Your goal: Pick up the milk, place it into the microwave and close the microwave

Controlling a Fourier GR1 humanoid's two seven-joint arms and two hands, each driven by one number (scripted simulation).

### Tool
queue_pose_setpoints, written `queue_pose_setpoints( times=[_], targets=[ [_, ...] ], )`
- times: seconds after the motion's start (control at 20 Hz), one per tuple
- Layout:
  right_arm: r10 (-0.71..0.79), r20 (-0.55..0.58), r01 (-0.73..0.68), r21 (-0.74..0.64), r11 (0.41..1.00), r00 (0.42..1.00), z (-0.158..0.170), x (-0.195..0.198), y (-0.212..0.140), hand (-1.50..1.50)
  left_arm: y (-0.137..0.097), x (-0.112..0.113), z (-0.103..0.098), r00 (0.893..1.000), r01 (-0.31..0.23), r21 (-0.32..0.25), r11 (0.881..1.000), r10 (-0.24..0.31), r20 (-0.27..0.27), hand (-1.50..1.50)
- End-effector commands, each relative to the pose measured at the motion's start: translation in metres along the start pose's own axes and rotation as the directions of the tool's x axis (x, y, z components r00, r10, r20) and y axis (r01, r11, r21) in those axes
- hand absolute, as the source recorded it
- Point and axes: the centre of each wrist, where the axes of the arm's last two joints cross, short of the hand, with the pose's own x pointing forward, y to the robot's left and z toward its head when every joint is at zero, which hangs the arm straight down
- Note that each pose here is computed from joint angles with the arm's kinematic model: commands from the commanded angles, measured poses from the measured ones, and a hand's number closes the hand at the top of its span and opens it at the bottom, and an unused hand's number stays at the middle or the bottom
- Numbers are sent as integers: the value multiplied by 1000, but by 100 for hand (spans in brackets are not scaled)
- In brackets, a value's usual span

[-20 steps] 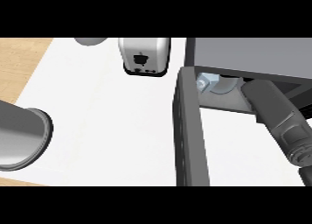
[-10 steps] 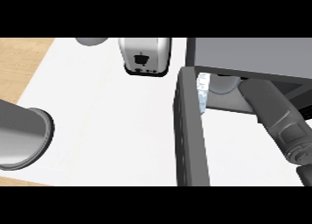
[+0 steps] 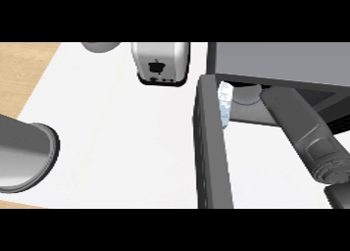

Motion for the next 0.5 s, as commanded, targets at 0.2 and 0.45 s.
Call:
queue_pose_setpoints(
  times=[0.2,0.45],
  targets=[
    [-275,7,275,28,961,961,11,-1,11,-150,-10,-11,-13,1000,-28,-91,995,29,5,-150],
    [-431,-51,433,55,900,901,18,-11,9,-150,-26,-16,-15,998,-67,-118,991,68,5,-150]
  ],
)
